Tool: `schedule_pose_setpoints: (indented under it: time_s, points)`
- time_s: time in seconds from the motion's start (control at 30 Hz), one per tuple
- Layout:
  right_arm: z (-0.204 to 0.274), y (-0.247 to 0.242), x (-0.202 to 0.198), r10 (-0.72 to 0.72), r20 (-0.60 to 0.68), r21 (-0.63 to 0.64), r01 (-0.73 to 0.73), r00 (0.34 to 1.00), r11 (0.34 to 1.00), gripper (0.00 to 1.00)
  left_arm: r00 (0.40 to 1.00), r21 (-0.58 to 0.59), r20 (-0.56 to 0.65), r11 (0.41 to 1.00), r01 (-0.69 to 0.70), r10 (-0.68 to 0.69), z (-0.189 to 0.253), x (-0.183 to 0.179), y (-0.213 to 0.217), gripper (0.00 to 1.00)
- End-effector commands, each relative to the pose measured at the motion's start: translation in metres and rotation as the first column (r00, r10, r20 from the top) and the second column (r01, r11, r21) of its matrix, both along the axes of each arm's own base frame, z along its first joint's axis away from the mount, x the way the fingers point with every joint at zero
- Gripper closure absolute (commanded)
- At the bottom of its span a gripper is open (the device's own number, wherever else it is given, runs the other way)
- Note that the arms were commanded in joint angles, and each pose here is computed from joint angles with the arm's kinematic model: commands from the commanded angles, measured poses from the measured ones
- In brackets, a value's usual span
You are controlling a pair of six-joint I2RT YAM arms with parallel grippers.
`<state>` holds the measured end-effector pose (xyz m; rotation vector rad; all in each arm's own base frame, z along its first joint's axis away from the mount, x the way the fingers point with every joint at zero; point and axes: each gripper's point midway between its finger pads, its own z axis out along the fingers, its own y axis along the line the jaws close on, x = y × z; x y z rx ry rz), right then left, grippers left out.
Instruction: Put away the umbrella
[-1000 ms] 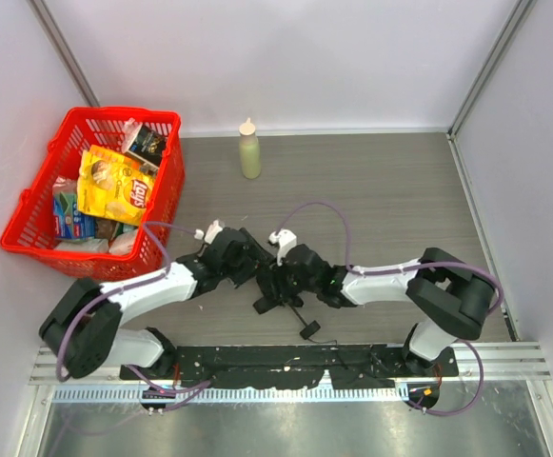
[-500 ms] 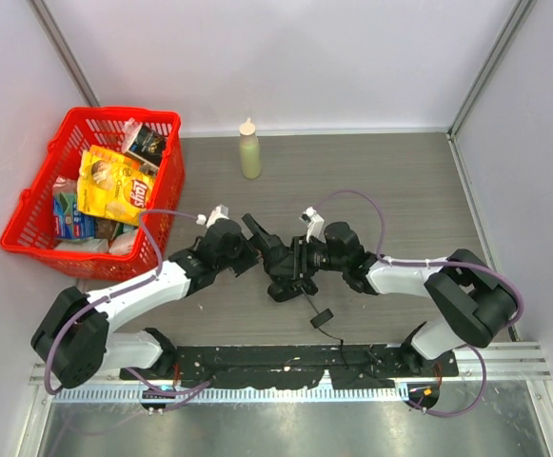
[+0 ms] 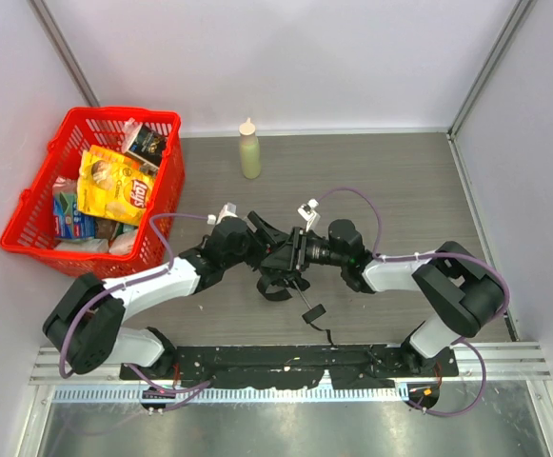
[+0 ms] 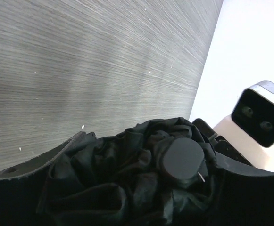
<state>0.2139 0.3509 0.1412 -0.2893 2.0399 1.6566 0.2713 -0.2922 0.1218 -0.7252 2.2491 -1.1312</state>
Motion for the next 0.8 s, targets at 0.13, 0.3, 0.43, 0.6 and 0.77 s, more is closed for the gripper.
schedule_pose_setpoints:
  time_s: [0.13,0.3,0.43,0.6,0.77]
  points:
    - [0.039,0.001,-0.013,0.068,0.162,0.084,-0.083,0.985,0.993,0.99,0.997,0.046,0.069,0.999,-0.028,0.024,0.014,0.002,0.012,0.66]
    - [0.03,0.0,-0.011,0.073,0.157,0.008,-0.075,0.985,0.997,0.92,0.998,0.047,0.06,0.998,-0.03,0.027,0.009,0.0,0.015,1.0]
    - [0.018,-0.011,0.0,0.006,0.179,-0.154,0.022,0.984,0.988,0.42,0.996,0.034,0.067,0.998,-0.055,0.053,0.01,0.0,0.018,1.0]
    - [0.014,-0.023,0.001,0.033,0.304,-0.323,0.07,0.952,0.944,0.28,0.995,0.077,0.054,0.993,-0.089,0.085,0.012,0.003,0.026,1.0]
    - [0.008,-0.017,-0.01,0.105,0.306,-0.373,0.018,0.946,0.928,0.28,0.996,0.041,0.047,0.996,-0.075,0.073,0.013,0.004,0.018,1.0]
